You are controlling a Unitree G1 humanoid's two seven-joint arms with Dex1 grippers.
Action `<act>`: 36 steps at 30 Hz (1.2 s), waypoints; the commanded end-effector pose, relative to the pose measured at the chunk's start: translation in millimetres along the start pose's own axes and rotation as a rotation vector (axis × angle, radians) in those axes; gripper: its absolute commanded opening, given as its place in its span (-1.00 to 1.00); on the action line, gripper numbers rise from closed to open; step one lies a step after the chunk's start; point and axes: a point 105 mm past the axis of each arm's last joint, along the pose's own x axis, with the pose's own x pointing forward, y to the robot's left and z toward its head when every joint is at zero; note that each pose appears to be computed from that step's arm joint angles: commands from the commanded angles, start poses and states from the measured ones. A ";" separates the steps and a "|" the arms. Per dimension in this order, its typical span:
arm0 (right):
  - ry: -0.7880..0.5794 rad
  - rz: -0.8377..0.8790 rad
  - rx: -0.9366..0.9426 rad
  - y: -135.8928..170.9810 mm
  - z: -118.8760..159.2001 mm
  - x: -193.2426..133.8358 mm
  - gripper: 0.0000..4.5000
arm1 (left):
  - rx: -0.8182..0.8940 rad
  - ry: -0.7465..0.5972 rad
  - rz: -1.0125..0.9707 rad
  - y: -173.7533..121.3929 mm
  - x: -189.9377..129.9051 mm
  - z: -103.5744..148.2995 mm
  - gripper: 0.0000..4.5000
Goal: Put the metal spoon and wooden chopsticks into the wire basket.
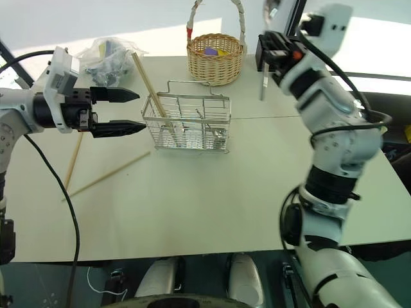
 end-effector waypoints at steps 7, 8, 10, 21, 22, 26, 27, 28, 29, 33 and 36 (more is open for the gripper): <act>-0.026 0.114 0.008 37.2 -43.6 32.9 -0.97 | 0.080 -0.054 0.061 3.8 -10.4 26.0 1.00; -0.020 0.113 0.005 35.9 -50.2 32.7 -0.97 | 0.080 -0.054 0.067 4.0 -11.4 26.5 1.00; -0.005 0.096 -0.007 29.6 -63.6 30.9 -0.97 | 0.077 -0.059 0.078 4.4 -13.5 28.3 1.00; 0.027 -0.007 -0.019 7.7 -91.6 23.1 0.13 | 0.064 -0.064 0.118 6.5 -19.2 30.9 1.00; 0.024 -0.013 -0.024 6.4 -90.2 23.0 0.38 | 0.064 -0.064 0.120 7.2 -19.1 30.7 1.00; 0.009 -0.038 -0.024 -1.0 -81.5 22.9 0.97 | 0.063 -0.068 0.127 10.7 -17.8 30.4 1.00; 0.000 -0.043 -0.031 -3.2 -76.8 22.9 0.97 | 0.063 -0.070 0.129 11.5 -17.4 30.5 1.00; -0.019 -0.043 -0.052 -6.0 -66.5 23.0 0.97 | 0.064 -0.072 0.132 12.4 -17.1 31.0 1.00; -0.043 -0.042 -0.071 -8.3 -54.7 23.2 0.97 | 0.064 -0.074 0.136 13.2 -17.2 31.4 1.00; -0.176 0.017 -0.119 -13.1 16.4 21.0 0.97 | 0.056 -0.086 0.190 19.4 -24.5 33.5 1.00; -0.202 0.138 -0.166 -2.2 50.8 14.6 0.97 | 0.041 -0.103 0.237 24.3 -31.9 34.9 1.00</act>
